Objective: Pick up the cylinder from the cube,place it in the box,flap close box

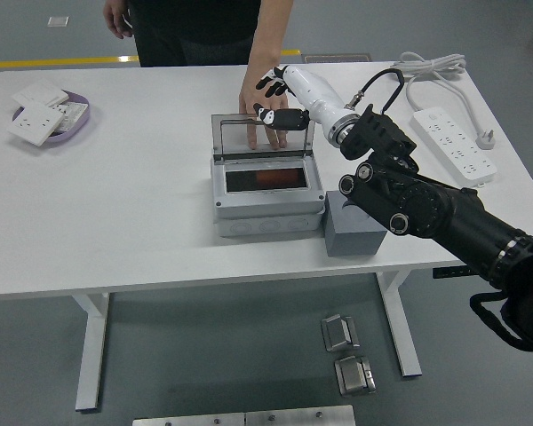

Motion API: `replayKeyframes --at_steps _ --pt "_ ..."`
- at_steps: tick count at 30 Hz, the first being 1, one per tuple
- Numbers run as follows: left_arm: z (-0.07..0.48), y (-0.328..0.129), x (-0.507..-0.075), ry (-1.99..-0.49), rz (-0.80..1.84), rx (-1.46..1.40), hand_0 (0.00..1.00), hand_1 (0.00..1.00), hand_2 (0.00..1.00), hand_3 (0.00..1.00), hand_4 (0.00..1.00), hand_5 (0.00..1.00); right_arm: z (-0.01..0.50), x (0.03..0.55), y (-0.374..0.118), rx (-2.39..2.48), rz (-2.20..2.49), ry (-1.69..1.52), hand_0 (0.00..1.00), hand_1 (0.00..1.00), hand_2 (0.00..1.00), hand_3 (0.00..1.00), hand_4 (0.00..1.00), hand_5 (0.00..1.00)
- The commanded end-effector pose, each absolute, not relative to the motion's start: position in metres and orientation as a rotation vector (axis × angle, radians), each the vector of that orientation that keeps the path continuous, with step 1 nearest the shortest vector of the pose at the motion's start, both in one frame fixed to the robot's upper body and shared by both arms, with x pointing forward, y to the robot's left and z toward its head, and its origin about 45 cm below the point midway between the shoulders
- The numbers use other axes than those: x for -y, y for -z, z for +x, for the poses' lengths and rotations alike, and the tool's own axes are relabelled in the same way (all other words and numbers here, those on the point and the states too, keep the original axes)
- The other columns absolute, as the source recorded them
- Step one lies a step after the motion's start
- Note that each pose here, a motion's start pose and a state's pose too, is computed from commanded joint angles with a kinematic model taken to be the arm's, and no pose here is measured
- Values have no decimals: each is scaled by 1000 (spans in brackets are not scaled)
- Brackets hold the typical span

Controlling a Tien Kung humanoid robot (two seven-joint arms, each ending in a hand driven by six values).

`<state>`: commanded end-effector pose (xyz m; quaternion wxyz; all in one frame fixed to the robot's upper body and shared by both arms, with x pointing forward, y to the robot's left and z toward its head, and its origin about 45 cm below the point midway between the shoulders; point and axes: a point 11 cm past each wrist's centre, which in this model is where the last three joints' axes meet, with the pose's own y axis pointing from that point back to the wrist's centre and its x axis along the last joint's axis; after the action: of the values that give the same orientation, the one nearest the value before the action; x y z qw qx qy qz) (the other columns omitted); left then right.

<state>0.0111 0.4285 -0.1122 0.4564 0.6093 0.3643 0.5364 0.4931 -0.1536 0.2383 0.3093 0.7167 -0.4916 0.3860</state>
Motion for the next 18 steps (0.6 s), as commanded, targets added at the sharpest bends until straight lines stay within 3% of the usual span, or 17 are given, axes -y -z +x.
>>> replayKeyframes --at_steps 18 --pt "8 114 -425 -1326 1496 -909 595 617 600 611 675 301 460 150 -228 1203 1970 -1100 704 632 611 683 639 335"
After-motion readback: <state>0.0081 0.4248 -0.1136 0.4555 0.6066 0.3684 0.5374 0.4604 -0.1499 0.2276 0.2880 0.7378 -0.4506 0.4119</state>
